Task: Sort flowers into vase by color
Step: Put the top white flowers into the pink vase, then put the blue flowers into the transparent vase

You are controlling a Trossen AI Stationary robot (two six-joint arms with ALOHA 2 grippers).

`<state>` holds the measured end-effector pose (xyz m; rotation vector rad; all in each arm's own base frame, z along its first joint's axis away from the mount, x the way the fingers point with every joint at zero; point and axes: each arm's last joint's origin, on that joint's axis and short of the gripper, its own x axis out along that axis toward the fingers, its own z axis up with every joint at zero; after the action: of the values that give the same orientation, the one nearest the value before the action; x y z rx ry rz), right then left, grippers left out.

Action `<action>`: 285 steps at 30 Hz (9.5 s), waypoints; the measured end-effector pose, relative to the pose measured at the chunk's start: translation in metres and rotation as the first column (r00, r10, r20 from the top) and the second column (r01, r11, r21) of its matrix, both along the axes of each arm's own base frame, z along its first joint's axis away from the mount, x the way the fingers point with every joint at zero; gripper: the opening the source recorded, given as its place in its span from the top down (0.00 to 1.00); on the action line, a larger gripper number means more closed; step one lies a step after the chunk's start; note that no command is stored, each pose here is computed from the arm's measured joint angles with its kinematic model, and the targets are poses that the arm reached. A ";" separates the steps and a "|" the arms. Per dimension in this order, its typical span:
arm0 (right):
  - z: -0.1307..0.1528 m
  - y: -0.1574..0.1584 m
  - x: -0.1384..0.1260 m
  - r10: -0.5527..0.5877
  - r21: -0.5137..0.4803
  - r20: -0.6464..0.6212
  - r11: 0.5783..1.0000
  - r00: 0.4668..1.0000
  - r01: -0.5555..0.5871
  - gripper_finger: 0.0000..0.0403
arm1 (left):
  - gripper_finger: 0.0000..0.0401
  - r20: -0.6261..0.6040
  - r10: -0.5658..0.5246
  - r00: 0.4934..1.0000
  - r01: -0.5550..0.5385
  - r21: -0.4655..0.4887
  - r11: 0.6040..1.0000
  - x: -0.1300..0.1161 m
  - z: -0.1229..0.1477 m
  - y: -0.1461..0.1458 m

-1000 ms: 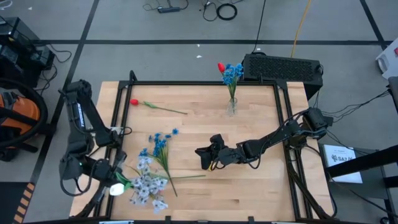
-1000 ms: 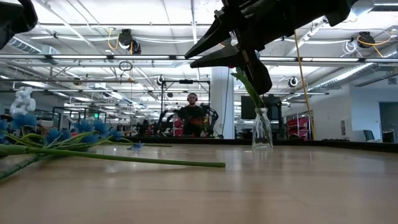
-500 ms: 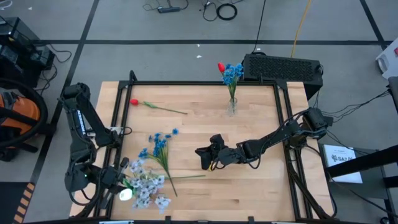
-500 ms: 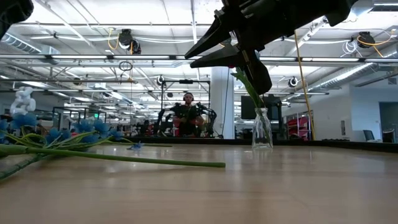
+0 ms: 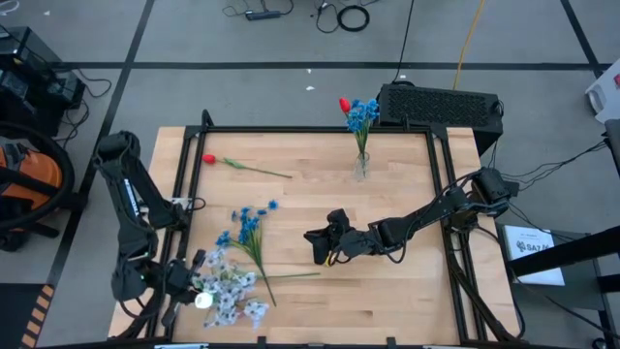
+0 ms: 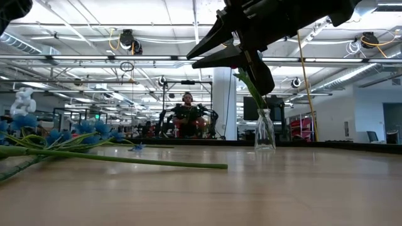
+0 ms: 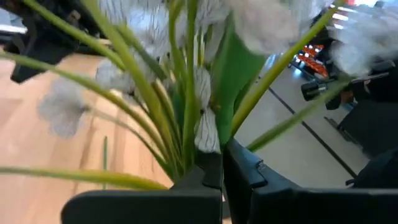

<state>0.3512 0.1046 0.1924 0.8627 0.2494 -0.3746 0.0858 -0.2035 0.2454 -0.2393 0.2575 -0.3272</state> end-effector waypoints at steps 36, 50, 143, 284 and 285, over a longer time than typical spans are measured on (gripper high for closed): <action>0.000 0.000 0.000 0.003 -0.005 -0.001 1.000 1.000 -0.003 0.85 | 0.71 -0.294 -0.296 0.909 0.304 -0.019 0.953 -0.019 -0.004 0.028; 0.000 -0.004 0.001 -0.005 -0.060 -0.010 0.998 1.000 0.004 0.85 | 0.71 -0.380 0.030 0.924 0.051 0.200 0.978 -0.025 -0.017 0.072; 0.005 -0.009 0.125 0.247 -0.145 -0.766 0.833 0.594 -0.533 0.76 | 0.71 -0.268 0.462 0.845 -0.431 0.169 0.886 0.000 -0.018 0.099; 0.035 -0.228 -0.180 0.072 -0.824 0.356 0.495 0.932 0.277 1.00 | 1.00 -0.058 0.504 0.862 -0.496 0.105 0.862 0.078 -0.012 0.218; 0.034 -0.231 -0.179 0.064 -0.827 0.348 0.492 0.935 0.273 1.00 | 1.00 -0.058 0.503 0.862 -0.496 0.105 0.862 0.078 -0.012 0.218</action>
<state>0.1723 -0.1260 0.2264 -0.1078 -0.3304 -0.3987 0.1636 0.0148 0.2335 -0.2260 0.2811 0.2137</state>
